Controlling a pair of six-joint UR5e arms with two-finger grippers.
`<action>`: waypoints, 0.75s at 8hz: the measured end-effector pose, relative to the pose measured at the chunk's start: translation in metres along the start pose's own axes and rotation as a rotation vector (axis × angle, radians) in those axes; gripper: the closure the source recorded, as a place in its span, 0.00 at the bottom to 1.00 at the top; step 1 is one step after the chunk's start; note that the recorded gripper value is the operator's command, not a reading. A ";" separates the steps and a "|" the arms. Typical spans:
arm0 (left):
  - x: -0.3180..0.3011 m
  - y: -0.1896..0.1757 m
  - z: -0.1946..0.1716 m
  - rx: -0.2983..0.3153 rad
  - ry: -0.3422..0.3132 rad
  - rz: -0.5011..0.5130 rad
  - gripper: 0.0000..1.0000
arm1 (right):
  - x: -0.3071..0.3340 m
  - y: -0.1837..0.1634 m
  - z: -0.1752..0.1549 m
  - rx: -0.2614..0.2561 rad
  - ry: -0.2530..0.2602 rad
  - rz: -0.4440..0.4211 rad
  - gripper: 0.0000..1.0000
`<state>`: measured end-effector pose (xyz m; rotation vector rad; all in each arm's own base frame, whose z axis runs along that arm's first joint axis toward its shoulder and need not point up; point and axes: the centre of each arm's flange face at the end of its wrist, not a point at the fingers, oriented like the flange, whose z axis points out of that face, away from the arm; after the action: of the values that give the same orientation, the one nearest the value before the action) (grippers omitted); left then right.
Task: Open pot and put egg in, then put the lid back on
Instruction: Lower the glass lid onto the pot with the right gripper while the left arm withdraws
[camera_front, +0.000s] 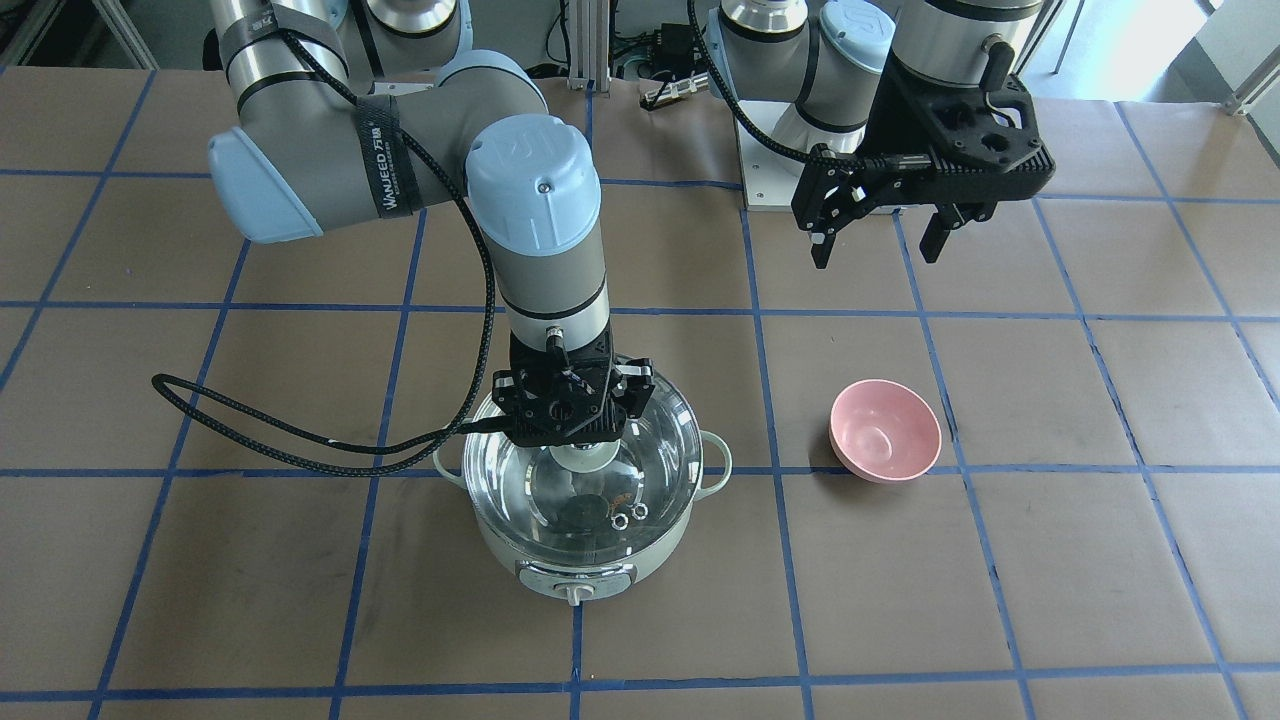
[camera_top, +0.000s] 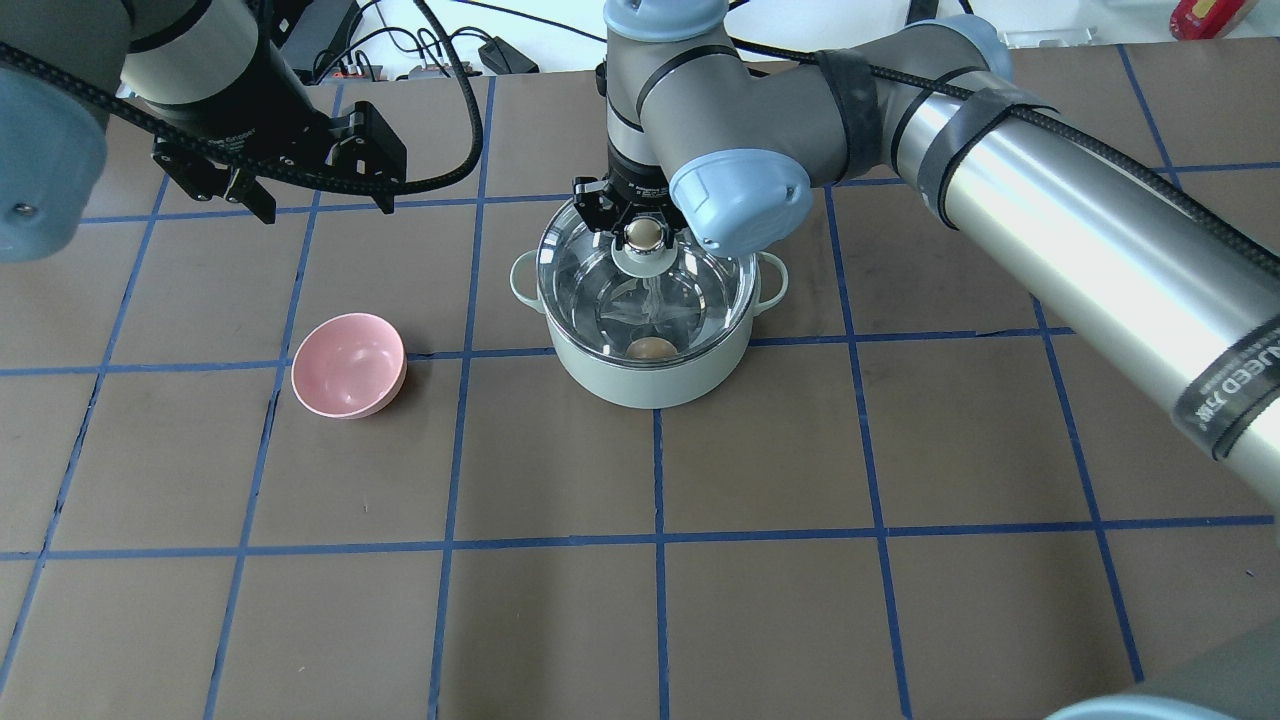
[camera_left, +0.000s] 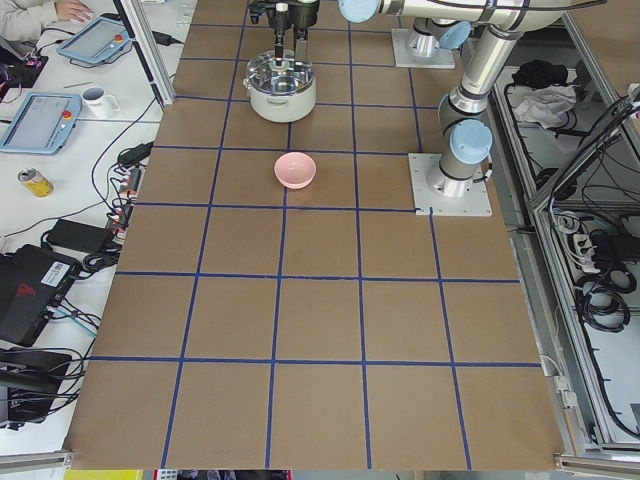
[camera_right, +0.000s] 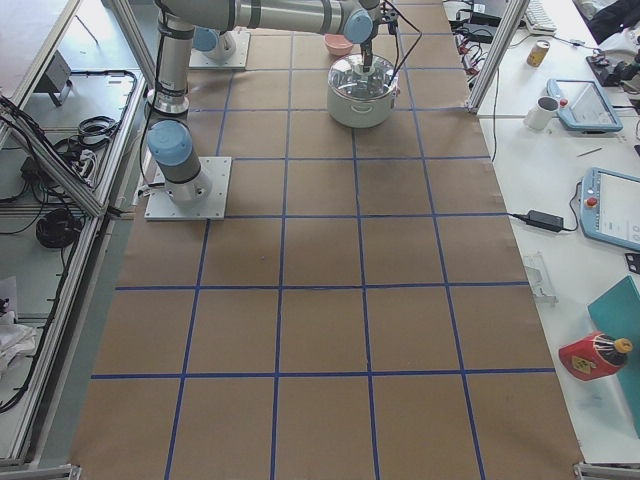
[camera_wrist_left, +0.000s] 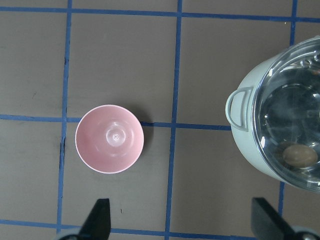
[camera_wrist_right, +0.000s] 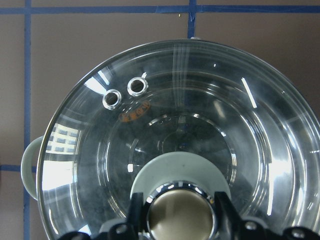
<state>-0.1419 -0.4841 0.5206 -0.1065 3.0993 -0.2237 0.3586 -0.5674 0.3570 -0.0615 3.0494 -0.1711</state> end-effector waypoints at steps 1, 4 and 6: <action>0.000 0.000 -0.001 0.002 0.005 -0.021 0.00 | 0.000 0.001 0.001 -0.002 0.000 0.001 1.00; -0.001 0.000 -0.001 0.003 0.010 -0.040 0.00 | 0.000 0.001 0.001 -0.002 0.000 0.001 0.80; -0.003 -0.001 0.000 0.004 0.003 -0.046 0.00 | 0.000 0.001 0.001 -0.003 0.001 -0.002 0.00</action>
<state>-0.1386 -0.4848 0.5212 -0.1770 3.1012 -0.2320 0.3583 -0.5666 0.3557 -0.0652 3.0509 -0.1669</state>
